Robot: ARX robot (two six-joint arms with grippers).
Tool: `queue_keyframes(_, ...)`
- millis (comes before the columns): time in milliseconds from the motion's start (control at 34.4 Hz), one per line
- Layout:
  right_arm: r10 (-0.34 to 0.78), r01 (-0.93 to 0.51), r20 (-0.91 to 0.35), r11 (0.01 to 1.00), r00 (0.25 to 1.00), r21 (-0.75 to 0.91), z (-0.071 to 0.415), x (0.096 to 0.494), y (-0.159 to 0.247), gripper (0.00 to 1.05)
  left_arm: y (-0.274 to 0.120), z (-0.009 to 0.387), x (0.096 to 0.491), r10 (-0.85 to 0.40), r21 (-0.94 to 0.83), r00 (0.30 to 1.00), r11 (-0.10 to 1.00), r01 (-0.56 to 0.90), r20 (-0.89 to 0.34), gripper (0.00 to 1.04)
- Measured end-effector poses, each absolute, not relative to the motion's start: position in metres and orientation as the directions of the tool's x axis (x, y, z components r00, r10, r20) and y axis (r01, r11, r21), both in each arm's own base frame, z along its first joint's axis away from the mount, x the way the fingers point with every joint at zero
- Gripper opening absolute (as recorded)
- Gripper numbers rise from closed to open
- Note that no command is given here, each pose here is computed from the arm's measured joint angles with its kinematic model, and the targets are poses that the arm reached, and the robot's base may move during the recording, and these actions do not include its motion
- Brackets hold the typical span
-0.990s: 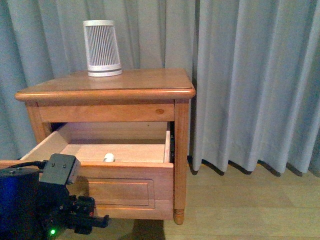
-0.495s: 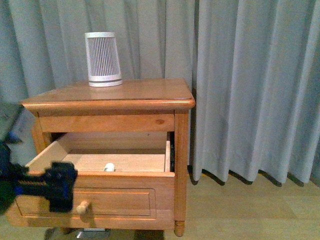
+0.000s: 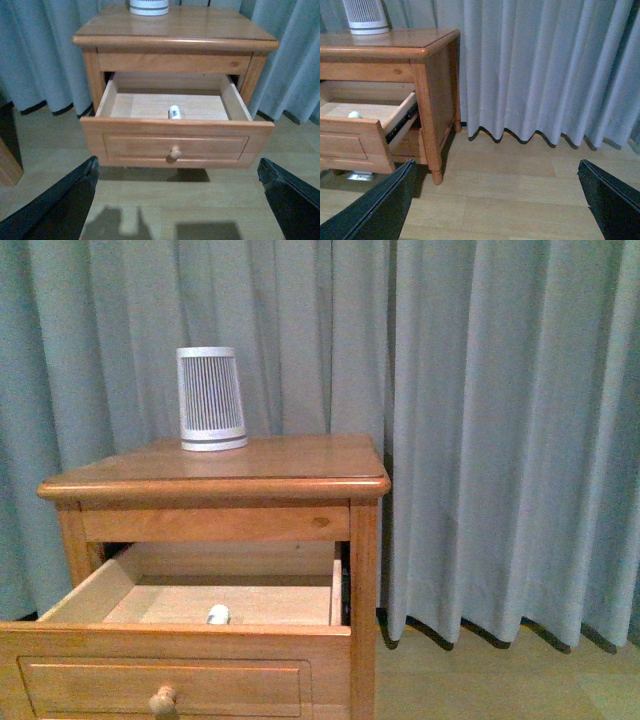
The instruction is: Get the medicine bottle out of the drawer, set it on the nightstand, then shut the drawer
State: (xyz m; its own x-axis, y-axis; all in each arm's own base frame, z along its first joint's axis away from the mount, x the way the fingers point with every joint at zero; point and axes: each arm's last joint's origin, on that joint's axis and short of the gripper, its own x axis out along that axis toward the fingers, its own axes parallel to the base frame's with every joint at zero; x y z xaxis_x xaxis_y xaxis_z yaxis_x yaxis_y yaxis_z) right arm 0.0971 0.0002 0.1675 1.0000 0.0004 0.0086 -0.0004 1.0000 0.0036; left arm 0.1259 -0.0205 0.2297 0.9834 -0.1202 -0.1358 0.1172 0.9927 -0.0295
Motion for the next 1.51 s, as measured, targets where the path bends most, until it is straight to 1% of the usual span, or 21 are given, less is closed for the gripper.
queue_keyframes(58, 0.000, 0.000, 0.009, 1.000, 1.000, 0.004, 0.168, 0.097, 0.000, 0.98, -0.020, 0.224, 0.115, -0.111, -0.031, 0.985, 0.994, 0.107, -0.136, 0.97)
queue_keyframes(87, 0.000, 0.000, 0.009, 1.000, 1.000, 0.004, 0.168, 0.097, 0.000, 0.98, -0.019, 0.221, 0.110, -0.077, -0.022, 0.992, 0.997, 0.075, -0.102, 0.93)
queue_keyframes(146, 0.000, 0.000, 0.009, 1.000, 1.000, 0.004, 0.168, 0.097, 0.000, 0.98, -0.016, 0.211, 0.099, -0.022, -0.018, 1.000, 1.000, 0.022, -0.017, 0.79)
queue_keyframes(175, 0.000, 0.000, 0.009, 1.000, 1.000, 0.004, 0.168, 0.097, 0.000, 0.98, -0.015, 0.209, 0.098, -0.011, -0.018, 1.000, 1.000, 0.011, -0.006, 0.74)
queue_keyframes(233, 0.000, 0.000, 0.009, 1.000, 1.000, 0.004, 0.168, 0.097, 0.000, 0.98, -0.013, 0.202, 0.098, -0.010, -0.015, 1.000, 1.000, 0.010, -0.006, 0.60)
queue_keyframes(262, 0.000, 0.000, 0.009, 1.000, 1.000, 0.004, 0.168, 0.097, 0.000, 0.98, -0.012, 0.200, 0.098, -0.014, -0.014, 1.000, 1.000, 0.014, -0.007, 0.55)
queue_keyframes(291, 0.000, 0.000, 0.009, 1.000, 1.000, 0.004, 0.168, 0.097, 0.000, 0.98, -0.010, 0.197, 0.098, -0.041, -0.013, 0.999, 0.999, 0.041, -0.009, 0.47)
queue_keyframes(349, 0.000, 0.000, 0.009, 1.000, 1.000, 0.004, 0.168, 0.097, 0.000, 0.98, -0.002, 0.193, 0.098, -0.011, -0.011, 1.000, 1.000, 0.011, -0.006, 0.33)
queue_keyframes(378, 0.000, 0.000, 0.009, 1.000, 1.000, 0.004, 0.168, 0.097, 0.000, 0.98, -0.001, 0.192, 0.098, 0.002, -0.011, 1.000, 1.000, -0.002, -0.006, 0.28)
queue_keyframes(466, 0.000, 0.000, 0.009, 1.000, 1.000, 0.004, 0.168, 0.097, 0.000, 0.98, -0.001, 0.187, 0.098, -0.005, -0.010, 1.000, 1.000, 0.005, -0.004, 0.06)
queue_keyframes(495, 0.000, 0.000, 0.009, 1.000, 1.000, 0.004, 0.168, 0.097, 0.000, 0.98, -0.001, 0.186, 0.098, -0.004, -0.011, 1.000, 1.000, 0.004, -0.006, 0.02)
queue_keyframes(873, 0.000, 0.000, 0.009, 1.000, 1.000, 0.004, 0.168, 0.097, 0.000, 0.98, -0.001, 0.177, 0.098, -0.003, -0.008, 1.000, 1.000, 0.003, -0.003, 0.03)
queue_keyframes(990, 0.000, 0.000, 0.009, 1.000, 1.000, 0.003, 0.168, 0.097, 0.000, 0.98, 0.000, 0.166, 0.098, -0.003, -0.008, 1.000, 1.000, 0.003, -0.006, 0.03)
queue_keyframes(1339, 0.000, 0.000, 0.009, 1.000, 1.000, 0.004, 0.168, 0.097, 0.000, 0.98, 0.000, 0.166, 0.097, -0.004, -0.008, 1.000, 1.000, 0.004, -0.001, 0.03)
queue_keyframes(1397, 0.000, 0.000, 0.009, 1.000, 1.000, 0.004, 0.168, 0.097, 0.000, 0.98, 0.000, 0.166, 0.097, -0.003, -0.008, 1.000, 1.000, 0.003, -0.001, 0.12)
queue_keyframes(1514, -0.002, 0.001, 0.009, 1.000, 1.000, 0.004, 0.168, 0.097, 0.000, 0.98, -0.001, 0.166, 0.097, -0.006, -0.007, 1.000, 1.000, 0.006, -0.001, 0.33)
